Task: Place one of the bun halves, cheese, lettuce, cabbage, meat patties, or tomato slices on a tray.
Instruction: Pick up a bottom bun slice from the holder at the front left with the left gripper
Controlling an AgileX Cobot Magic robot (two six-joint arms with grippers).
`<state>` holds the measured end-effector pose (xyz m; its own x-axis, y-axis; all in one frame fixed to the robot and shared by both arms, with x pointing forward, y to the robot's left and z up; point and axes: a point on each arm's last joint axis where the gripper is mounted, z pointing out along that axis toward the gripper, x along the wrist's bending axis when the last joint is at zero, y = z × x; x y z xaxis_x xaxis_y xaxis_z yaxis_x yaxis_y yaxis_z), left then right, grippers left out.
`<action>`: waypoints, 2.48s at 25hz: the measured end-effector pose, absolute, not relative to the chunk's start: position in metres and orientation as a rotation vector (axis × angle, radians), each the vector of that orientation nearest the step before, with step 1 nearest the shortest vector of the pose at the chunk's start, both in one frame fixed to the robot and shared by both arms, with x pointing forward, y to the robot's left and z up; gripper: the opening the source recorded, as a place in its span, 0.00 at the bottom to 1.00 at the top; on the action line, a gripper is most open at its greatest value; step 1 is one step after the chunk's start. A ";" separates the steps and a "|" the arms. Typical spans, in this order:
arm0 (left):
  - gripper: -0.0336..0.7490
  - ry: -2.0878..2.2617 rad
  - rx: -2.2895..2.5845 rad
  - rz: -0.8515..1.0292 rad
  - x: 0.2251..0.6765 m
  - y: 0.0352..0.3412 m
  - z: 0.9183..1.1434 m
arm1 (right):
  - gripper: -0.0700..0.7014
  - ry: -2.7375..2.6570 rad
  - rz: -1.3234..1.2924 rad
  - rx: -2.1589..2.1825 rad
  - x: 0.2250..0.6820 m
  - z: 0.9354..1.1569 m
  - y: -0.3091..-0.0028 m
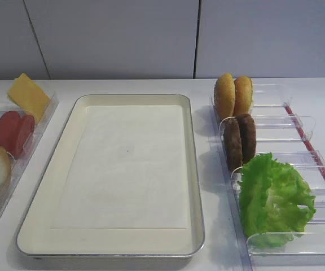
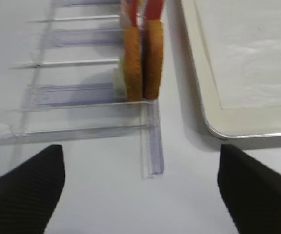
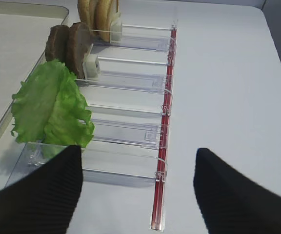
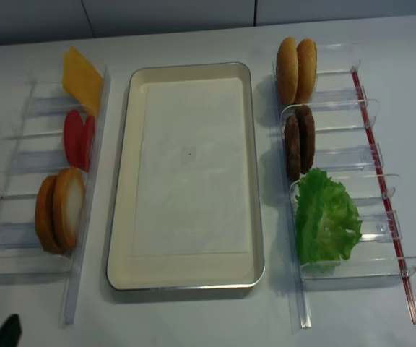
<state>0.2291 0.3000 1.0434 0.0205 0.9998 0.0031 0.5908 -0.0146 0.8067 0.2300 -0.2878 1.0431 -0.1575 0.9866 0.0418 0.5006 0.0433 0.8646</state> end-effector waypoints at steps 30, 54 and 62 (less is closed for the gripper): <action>0.47 1.791 2.000 0.222 0.439 0.282 1.068 | 0.77 1.724 1.033 1.507 0.230 1.043 -0.288; 0.46 1.870 2.051 0.175 0.478 0.285 1.030 | 0.77 1.724 1.033 1.507 0.230 1.043 -0.288; 0.25 1.899 2.048 0.191 0.478 0.288 1.029 | 0.77 1.724 1.033 1.507 0.230 1.043 -0.288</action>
